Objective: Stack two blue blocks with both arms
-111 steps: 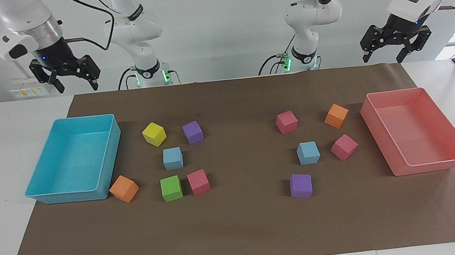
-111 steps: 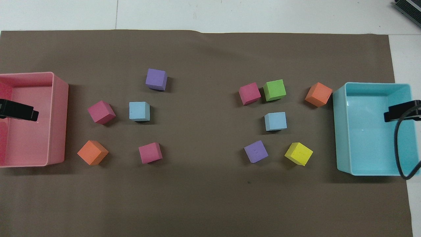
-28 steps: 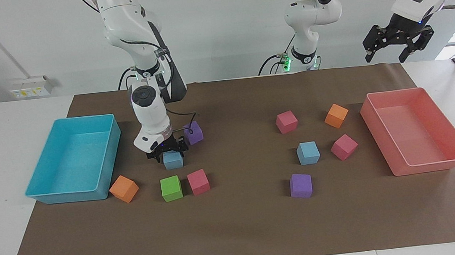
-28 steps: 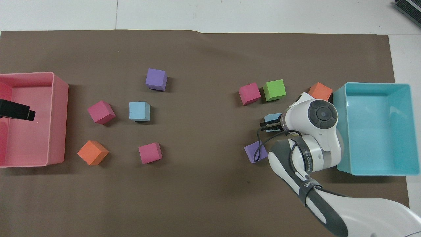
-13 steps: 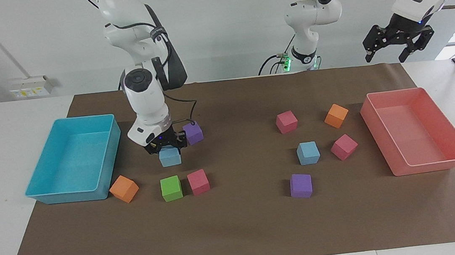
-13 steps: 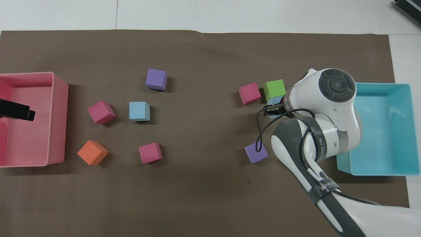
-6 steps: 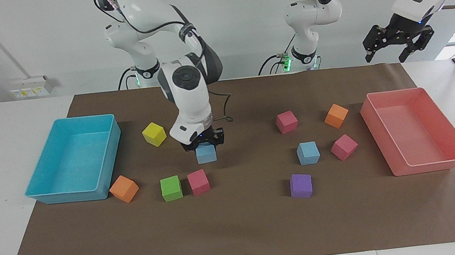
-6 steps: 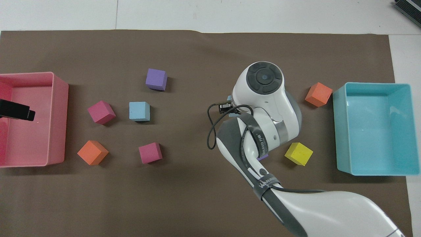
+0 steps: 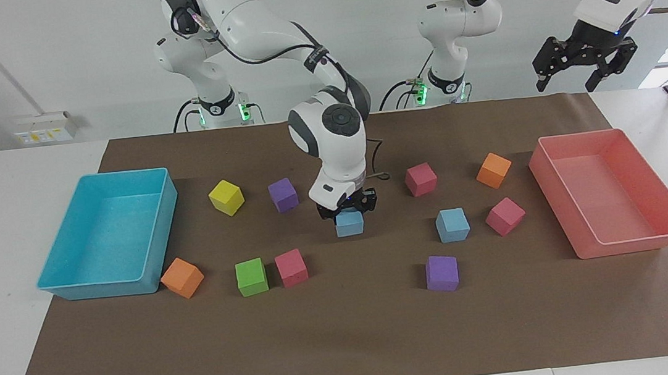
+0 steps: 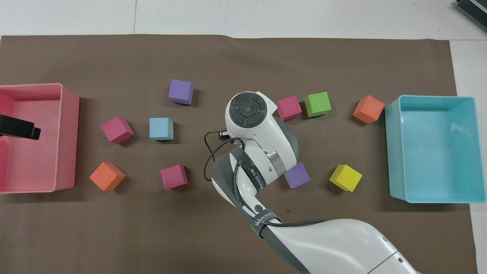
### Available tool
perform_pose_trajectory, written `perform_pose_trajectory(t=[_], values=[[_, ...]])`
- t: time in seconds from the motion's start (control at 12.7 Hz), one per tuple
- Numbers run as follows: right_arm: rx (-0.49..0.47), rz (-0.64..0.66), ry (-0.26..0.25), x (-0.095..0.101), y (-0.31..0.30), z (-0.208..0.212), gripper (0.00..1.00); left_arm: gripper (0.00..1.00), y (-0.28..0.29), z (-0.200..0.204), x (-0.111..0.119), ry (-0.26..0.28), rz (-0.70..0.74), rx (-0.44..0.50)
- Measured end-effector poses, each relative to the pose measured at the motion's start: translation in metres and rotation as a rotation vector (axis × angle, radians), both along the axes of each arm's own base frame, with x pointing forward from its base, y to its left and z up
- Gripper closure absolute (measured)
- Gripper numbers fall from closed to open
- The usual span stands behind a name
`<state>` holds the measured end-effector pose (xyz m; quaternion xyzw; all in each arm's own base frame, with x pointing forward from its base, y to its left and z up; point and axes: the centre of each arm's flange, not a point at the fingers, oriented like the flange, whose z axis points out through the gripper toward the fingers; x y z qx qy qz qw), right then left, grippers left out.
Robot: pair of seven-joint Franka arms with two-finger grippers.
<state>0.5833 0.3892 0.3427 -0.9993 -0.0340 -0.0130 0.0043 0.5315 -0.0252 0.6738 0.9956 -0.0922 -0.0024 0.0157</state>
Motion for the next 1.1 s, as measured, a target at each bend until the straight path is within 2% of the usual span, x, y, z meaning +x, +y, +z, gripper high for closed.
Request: perform_pose_trajectory(t=[0.39,1.1], values=[[0.028,0.011,-0.027,-0.01,0.028,-0.021,0.38,0.0,0.0,0.0,0.0,0.0,0.0,0.0],[0.024,-0.012,-0.023,-0.015,0.024,-0.05,0.38,0.0,0.0,0.0,0.0,0.0,0.0,0.0]])
